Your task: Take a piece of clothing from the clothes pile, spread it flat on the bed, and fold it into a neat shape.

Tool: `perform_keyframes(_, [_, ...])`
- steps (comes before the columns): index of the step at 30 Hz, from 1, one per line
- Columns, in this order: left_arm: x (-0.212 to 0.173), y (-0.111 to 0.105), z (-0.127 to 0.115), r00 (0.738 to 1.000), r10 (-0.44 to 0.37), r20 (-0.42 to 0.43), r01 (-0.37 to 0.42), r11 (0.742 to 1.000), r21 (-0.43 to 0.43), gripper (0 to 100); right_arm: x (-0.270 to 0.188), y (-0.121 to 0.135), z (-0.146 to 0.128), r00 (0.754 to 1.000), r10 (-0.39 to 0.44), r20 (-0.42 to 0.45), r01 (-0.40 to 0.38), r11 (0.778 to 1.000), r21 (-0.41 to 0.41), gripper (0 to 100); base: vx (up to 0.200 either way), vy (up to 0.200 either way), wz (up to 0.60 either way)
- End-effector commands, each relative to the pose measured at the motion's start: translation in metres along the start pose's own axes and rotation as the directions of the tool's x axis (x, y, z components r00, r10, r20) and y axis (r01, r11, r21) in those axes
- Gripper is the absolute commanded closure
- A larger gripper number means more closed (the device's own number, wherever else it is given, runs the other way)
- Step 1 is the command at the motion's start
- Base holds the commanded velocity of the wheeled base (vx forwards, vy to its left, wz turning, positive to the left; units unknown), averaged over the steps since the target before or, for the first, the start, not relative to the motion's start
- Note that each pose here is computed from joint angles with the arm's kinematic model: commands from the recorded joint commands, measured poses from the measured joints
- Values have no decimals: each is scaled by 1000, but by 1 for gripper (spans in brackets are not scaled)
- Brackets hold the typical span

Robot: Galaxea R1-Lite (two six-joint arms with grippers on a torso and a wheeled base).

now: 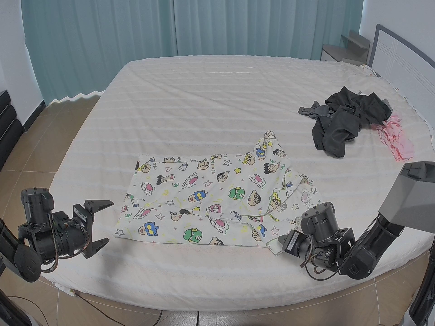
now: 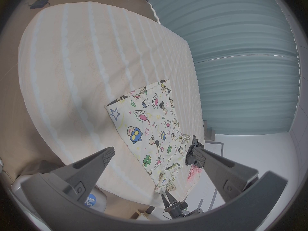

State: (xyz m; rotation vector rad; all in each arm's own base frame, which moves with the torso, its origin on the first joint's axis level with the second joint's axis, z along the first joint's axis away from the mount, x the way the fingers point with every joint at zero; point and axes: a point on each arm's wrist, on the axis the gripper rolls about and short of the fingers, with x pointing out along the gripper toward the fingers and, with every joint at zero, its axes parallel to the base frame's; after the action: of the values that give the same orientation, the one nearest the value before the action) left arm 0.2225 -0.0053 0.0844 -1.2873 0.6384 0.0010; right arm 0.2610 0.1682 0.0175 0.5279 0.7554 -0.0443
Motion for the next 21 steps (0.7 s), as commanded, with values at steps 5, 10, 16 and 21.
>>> perform_keyframes(5, [1, 1, 0, 1000, 7, -1, -7, 1000, -3, 0, -32, -3, 13, 998, 48, 46, -49, 998, 25, 0, 0, 0, 0])
perform_keyframes(10, [1, 1, 0, 1000, 7, -1, -7, 1000, -3, 0, -59, 2, 41, 984, 123, 132, -129, 991, 40, 0, 0, 0, 0])
perform_keyframes(16, [0, 3, -2, 1000, 13, -4, -13, 1000, -5, 0, -48, -12, 58, 986, 102, 131, -106, 994, 24, 0, 0, 0, 0])
perform_keyframes(21, [0, 3, -2, 1000, 14, -4, -14, 1000, -5, 0, -28, -31, 61, 995, 41, 94, -43, 999, 16, 0, 0, 0, 0])
